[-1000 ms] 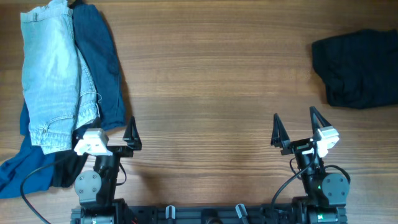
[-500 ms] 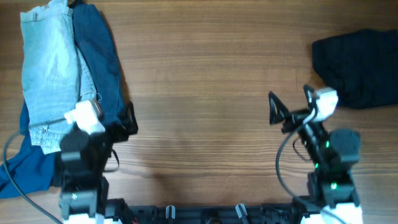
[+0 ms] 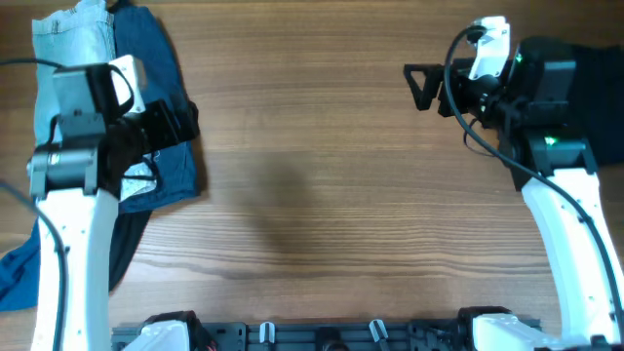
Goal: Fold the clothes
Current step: 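Reach the left gripper to the light-blue jeans on the pile and grasp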
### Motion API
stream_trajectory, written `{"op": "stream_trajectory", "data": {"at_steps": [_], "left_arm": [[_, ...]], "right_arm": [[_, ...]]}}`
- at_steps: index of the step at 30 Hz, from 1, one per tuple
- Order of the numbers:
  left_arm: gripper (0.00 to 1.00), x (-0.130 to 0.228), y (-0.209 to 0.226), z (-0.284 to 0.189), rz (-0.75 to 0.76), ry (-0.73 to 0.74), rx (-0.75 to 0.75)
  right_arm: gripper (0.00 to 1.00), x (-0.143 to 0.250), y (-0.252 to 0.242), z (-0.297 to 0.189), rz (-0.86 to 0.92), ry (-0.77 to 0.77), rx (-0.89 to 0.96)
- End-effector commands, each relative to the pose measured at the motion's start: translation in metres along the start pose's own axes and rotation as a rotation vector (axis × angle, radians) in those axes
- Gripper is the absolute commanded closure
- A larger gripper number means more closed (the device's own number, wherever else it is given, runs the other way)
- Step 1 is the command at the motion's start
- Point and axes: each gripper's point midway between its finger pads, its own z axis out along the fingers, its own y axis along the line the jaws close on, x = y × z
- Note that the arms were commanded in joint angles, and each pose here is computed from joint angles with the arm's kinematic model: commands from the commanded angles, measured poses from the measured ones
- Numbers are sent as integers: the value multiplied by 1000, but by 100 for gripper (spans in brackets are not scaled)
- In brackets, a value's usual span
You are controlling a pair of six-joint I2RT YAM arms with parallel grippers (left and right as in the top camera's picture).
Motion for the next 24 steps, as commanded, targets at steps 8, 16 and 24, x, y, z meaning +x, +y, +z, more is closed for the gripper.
{"op": "stream_trajectory", "data": {"at_steps": [8, 16, 24], "left_arm": [[1, 11, 128, 41, -326, 142, -262], [1, 37, 173, 58, -341, 263, -387], [11, 56, 199, 87, -340, 356, -479]], "right_arm": [[0, 31, -5, 27, 26, 133, -59], [0, 56, -6, 56, 48, 216, -78], [0, 69, -6, 76, 51, 249, -91]]}}
